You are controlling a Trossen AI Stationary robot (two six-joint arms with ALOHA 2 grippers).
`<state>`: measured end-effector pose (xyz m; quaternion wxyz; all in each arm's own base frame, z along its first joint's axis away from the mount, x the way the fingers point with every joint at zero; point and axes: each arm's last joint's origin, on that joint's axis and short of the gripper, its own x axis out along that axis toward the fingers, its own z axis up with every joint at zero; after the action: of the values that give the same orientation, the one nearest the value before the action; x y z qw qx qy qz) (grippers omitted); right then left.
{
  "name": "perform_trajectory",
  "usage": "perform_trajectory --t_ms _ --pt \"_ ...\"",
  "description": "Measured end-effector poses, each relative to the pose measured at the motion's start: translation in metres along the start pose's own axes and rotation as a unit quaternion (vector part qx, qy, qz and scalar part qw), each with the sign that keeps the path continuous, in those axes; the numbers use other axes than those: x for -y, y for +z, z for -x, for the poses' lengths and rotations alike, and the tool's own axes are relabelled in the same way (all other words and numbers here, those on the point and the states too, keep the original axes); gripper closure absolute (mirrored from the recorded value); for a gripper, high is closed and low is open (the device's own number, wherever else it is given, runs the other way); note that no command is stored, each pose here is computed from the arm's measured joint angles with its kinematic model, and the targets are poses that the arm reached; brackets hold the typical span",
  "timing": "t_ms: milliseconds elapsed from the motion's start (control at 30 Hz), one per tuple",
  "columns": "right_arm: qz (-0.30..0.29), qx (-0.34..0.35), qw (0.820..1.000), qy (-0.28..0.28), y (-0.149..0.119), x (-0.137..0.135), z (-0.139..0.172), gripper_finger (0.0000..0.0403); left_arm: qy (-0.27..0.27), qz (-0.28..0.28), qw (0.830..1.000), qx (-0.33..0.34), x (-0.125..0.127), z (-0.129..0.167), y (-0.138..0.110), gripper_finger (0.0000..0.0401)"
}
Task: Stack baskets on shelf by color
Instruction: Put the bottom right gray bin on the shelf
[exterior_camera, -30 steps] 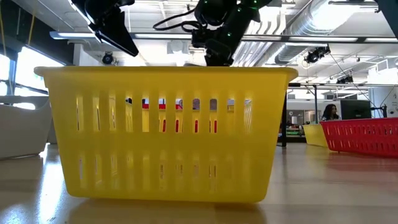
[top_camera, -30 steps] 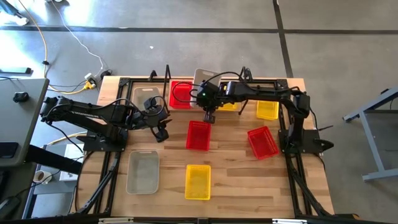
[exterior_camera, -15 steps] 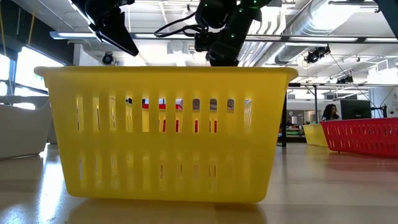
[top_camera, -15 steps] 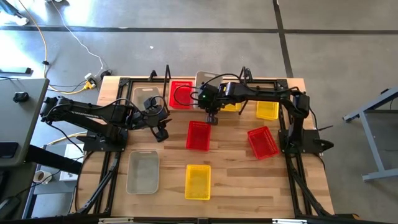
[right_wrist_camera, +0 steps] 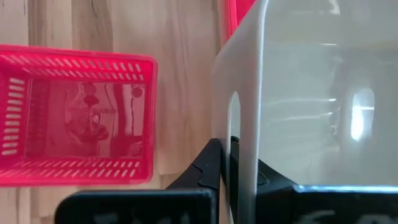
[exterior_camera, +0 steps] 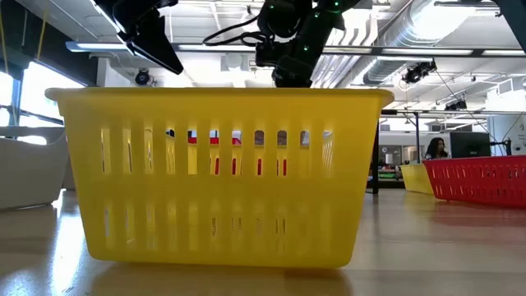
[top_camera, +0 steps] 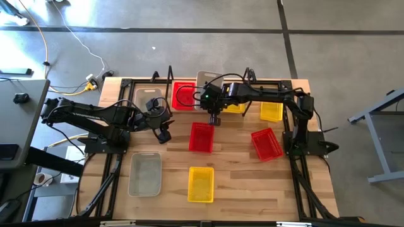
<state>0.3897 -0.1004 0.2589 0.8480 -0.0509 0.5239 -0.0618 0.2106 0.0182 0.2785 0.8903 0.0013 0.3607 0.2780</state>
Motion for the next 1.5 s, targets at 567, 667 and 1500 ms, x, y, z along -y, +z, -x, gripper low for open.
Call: perform_trajectory --t_ms 567,667,1500 --pt "0.005 -0.030 1.000 0.000 -0.005 0.007 -0.029 0.0403 0.000 0.001 1.000 0.000 0.000 0.000 0.000 0.0304" --pt "0.003 -0.033 0.999 -0.001 -0.006 0.009 -0.034 0.0403 0.000 0.000 1.000 0.000 0.000 0.000 0.000 0.0304" --pt "0.027 -0.048 0.998 -0.014 -0.007 0.009 -0.039 0.0340 0.000 0.000 1.000 0.000 0.000 0.000 0.000 0.0304"
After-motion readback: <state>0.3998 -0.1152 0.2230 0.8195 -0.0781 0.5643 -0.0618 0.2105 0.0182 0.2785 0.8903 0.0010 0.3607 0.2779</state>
